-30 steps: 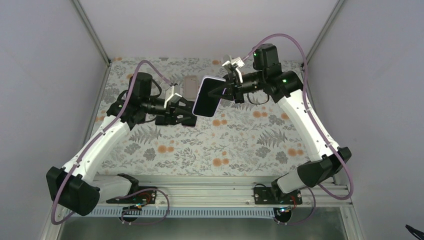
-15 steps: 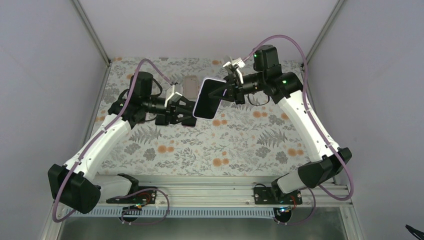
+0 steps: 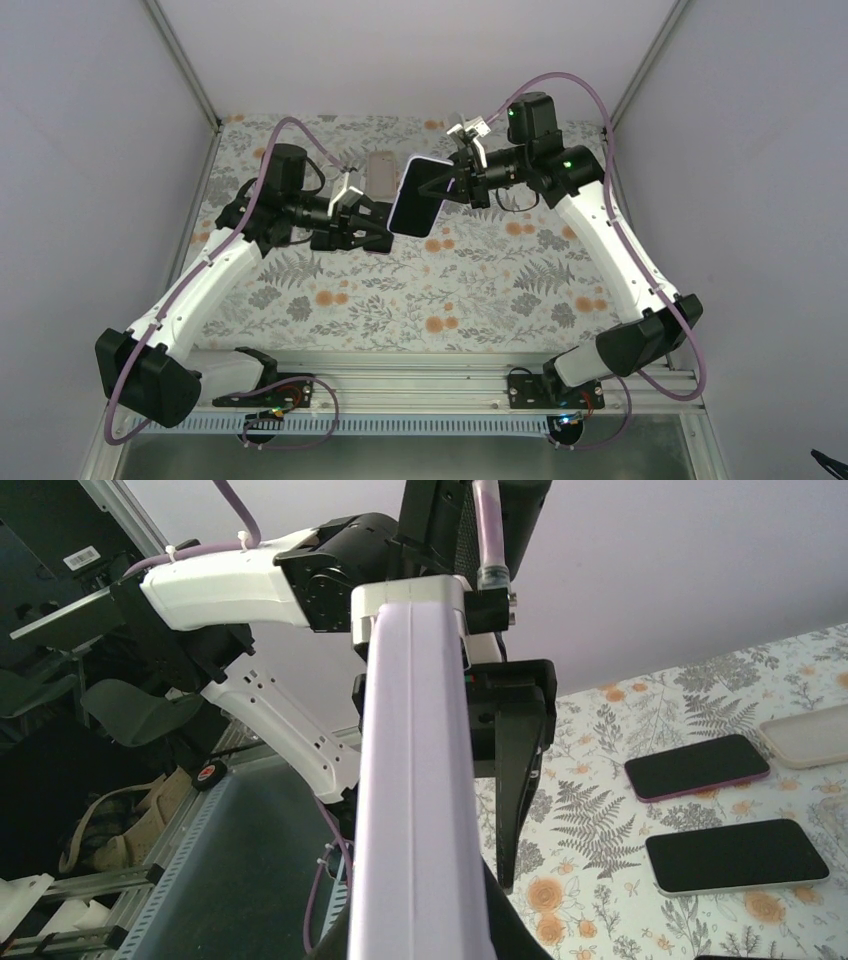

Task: Take the phone out of the phone case
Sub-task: Remove the phone case from the phone.

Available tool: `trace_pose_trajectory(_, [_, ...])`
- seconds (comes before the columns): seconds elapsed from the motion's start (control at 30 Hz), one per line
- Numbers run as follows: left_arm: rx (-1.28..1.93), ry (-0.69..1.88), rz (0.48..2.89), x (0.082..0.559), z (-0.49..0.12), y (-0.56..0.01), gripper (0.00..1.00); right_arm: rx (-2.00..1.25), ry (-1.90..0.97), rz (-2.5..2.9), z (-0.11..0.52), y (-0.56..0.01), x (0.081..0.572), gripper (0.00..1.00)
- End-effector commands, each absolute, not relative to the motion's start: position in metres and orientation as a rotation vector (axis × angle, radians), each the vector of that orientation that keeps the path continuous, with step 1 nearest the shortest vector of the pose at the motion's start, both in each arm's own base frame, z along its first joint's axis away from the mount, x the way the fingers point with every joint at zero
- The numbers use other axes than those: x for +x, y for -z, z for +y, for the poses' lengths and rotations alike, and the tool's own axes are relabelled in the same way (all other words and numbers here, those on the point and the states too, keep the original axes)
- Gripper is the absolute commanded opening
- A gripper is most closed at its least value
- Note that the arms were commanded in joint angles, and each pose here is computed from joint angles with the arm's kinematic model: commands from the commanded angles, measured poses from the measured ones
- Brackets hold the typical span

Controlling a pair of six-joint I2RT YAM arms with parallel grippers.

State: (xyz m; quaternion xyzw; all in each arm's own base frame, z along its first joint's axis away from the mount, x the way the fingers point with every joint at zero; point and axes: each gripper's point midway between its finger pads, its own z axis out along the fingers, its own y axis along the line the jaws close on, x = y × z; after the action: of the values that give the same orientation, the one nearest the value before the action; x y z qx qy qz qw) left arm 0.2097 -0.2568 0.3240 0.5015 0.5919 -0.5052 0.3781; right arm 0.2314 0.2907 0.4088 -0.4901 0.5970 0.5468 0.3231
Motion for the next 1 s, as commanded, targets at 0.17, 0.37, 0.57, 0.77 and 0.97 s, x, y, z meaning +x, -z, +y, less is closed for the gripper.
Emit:
trace_pose_trajectory(0.17, [1.271,1.258,1.469,0.216,-0.258,-0.338,0.28,-1.315,-1.446,1.464,0.284,-0.430,0.214,0.04])
trace_pose_trajectory(0.37, [1.294,1.185,1.462,0.220,-0.255,-0.335,0.16,-1.343,-1.522,1.422,0.281,-0.433,0.203,0.04])
trace_pose_trajectory(0.57, [1.283,1.140,1.483,0.227,-0.254,-0.332,0.11,-1.368,-1.610,1.382,0.278,-0.435,0.192,0.04])
trace_pose_trajectory(0.77, [1.226,1.147,1.519,0.236,-0.255,-0.335,0.08,-1.367,-1.610,1.388,0.277,-0.432,0.189,0.04])
trace_pose_trajectory(0.97, [1.155,1.163,1.562,0.248,-0.255,-0.336,0.08,-1.369,-1.629,1.386,0.276,-0.430,0.186,0.03])
